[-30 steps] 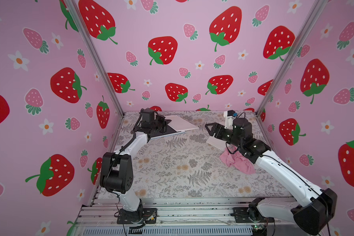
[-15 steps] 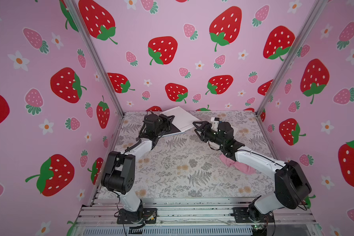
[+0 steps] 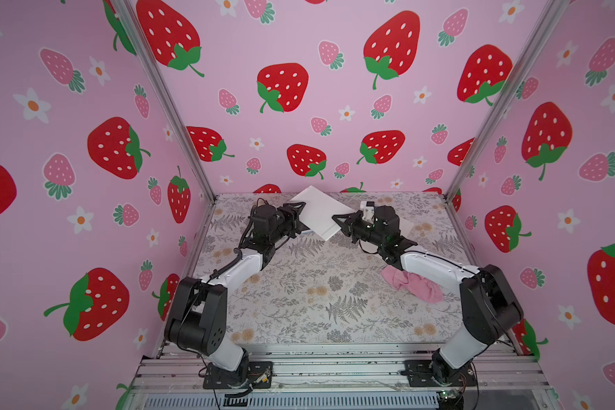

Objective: Wipe the drawing tablet
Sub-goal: Adjust the drawing tablet at the center of the board.

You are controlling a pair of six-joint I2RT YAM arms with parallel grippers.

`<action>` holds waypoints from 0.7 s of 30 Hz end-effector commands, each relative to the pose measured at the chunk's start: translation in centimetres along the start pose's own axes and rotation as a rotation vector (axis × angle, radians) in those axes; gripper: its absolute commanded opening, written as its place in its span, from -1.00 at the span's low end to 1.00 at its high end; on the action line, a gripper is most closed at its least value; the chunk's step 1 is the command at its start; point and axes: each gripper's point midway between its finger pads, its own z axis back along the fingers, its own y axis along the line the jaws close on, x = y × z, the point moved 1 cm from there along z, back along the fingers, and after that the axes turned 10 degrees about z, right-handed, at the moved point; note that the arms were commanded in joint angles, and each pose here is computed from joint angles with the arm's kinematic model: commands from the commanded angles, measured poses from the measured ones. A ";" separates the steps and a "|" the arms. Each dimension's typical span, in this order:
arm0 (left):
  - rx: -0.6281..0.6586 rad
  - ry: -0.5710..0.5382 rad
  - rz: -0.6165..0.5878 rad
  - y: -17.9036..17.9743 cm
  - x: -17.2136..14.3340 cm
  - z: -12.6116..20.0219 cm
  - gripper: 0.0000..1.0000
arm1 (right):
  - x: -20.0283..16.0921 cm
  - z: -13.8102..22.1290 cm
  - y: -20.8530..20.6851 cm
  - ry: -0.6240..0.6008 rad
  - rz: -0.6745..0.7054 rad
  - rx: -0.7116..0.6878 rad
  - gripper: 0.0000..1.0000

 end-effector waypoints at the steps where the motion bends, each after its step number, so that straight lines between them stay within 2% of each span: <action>1: 0.282 -0.045 -0.118 3.7 0.3 3.7 0.59 | -1.6 3.6 -1.4 0.240 0.135 -0.078 -1.00; 2: 0.369 -0.061 -0.178 4.5 0.4 4.9 0.67 | -2.5 4.5 -2.1 0.311 0.168 -0.084 -1.00; 4: 0.549 -0.061 -0.302 6.2 0.8 7.1 0.68 | -5.0 6.2 -3.8 0.490 0.195 -0.061 -1.00; 7: 0.703 0.002 -0.425 8.6 1.2 8.5 0.59 | -7.4 7.6 -6.5 0.663 0.143 -0.021 -1.00; 9: 0.784 0.055 -0.454 10.6 1.4 9.0 0.55 | -8.2 7.9 -8.0 0.733 0.142 -0.033 -1.00; 14: 0.855 0.167 -0.456 15.0 1.4 9.0 0.50 | -7.9 6.6 -12.0 0.796 0.104 -0.066 -1.00; 20: 0.904 0.174 -0.416 18.6 2.0 8.6 0.50 | -7.8 6.6 -17.0 0.835 0.000 -0.139 -1.00; 21: 0.915 0.173 -0.409 19.0 2.2 8.5 0.50 | -8.1 6.8 -17.9 0.847 -0.007 -0.177 -0.85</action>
